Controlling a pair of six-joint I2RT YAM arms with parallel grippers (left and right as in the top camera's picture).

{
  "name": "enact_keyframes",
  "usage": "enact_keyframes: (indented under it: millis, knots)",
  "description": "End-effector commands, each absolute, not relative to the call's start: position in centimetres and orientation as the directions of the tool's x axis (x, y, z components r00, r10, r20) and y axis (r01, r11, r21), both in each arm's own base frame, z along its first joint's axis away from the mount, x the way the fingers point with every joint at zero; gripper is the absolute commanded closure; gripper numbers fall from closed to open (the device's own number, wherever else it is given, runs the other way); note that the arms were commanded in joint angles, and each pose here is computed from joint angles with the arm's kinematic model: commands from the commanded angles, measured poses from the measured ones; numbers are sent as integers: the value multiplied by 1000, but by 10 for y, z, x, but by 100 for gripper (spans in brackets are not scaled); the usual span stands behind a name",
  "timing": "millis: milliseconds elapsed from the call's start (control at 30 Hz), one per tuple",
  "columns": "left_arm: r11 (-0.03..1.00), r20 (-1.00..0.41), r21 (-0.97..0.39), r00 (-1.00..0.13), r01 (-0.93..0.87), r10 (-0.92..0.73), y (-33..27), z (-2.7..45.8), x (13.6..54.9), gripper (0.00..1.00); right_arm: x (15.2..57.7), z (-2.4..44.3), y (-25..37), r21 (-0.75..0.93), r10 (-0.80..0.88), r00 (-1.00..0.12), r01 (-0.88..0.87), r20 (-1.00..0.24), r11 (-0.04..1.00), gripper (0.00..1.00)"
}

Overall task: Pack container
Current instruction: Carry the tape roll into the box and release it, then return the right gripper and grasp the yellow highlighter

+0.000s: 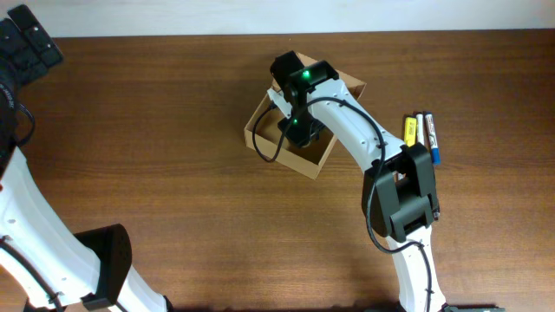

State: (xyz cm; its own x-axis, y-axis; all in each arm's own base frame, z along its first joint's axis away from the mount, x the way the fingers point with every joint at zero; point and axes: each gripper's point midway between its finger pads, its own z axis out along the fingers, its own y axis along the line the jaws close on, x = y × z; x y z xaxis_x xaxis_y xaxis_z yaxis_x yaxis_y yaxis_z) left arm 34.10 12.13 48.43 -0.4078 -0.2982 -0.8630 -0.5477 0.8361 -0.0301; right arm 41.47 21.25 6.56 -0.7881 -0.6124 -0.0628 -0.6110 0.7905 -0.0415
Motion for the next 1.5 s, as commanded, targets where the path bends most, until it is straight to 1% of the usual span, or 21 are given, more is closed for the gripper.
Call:
enact_keyframes:
  millis: [0,67,133,233,267,367,433,567,667,733,800,867,967,1067,1167,1233,1467]
  knots:
    - [838,-858,-22,-419,-545,-296,123,481,343,0,430,103,218,-62,-594,-792,-592,-141,804,54]
    - [838,-858,-22,-420,-545,-296,123,481,343,0,433,129,219,-66,-577,-795,-575,-187,815,53]
    - [838,-858,-22,-419,-545,-296,123,481,343,0,439,165,216,-106,-564,-785,-557,-257,823,53]
    - [838,-858,-22,-420,-545,-296,123,481,343,0,450,224,181,-254,-500,-788,-433,-359,865,51]
    - [838,-858,-22,-420,-545,-296,123,481,343,0,450,241,170,-276,-480,-786,-398,-390,875,50]
    - [838,-858,-22,-419,-545,-296,123,481,343,0,446,283,133,-261,-387,-790,-294,-475,919,50]
    - [838,-858,-22,-420,-545,-296,123,481,343,0,441,302,104,-231,-318,-800,-229,-509,946,50]
    - [838,-858,-22,-419,-545,-296,123,481,343,0,436,320,42,-178,-187,-810,-104,-556,979,49]
    - [838,-858,-22,-419,-545,-296,123,481,343,0,435,303,-6,-145,-86,-837,-7,-541,989,48]
    - [838,-858,-22,-420,-545,-296,123,481,343,0,436,276,-32,-148,-34,-865,46,-501,988,47]
    - [838,-858,-22,-420,-545,-296,123,481,343,0,437,234,-53,-145,17,-894,91,-447,985,46]
    - [838,-858,-22,-419,-545,-296,123,481,343,0,434,200,-59,-123,67,-915,125,-397,984,45]
    - [838,-858,-22,-420,-545,-296,123,481,343,0,422,148,-53,-89,103,-952,134,-289,987,44]
    - [838,-858,-22,-419,-545,-296,123,481,343,0,414,114,-47,-79,143,-967,162,-209,984,43]
    - [838,-858,-22,-420,-545,-296,123,481,343,0,414,92,-46,-69,229,-960,243,-164,968,38]
    - [838,-858,-22,-419,-545,-296,123,481,343,0,415,85,-44,-49,270,-950,281,-154,959,38]
    - [838,-858,-22,-419,-545,-296,123,481,343,0,432,82,-38,13,312,-929,316,-200,949,37]
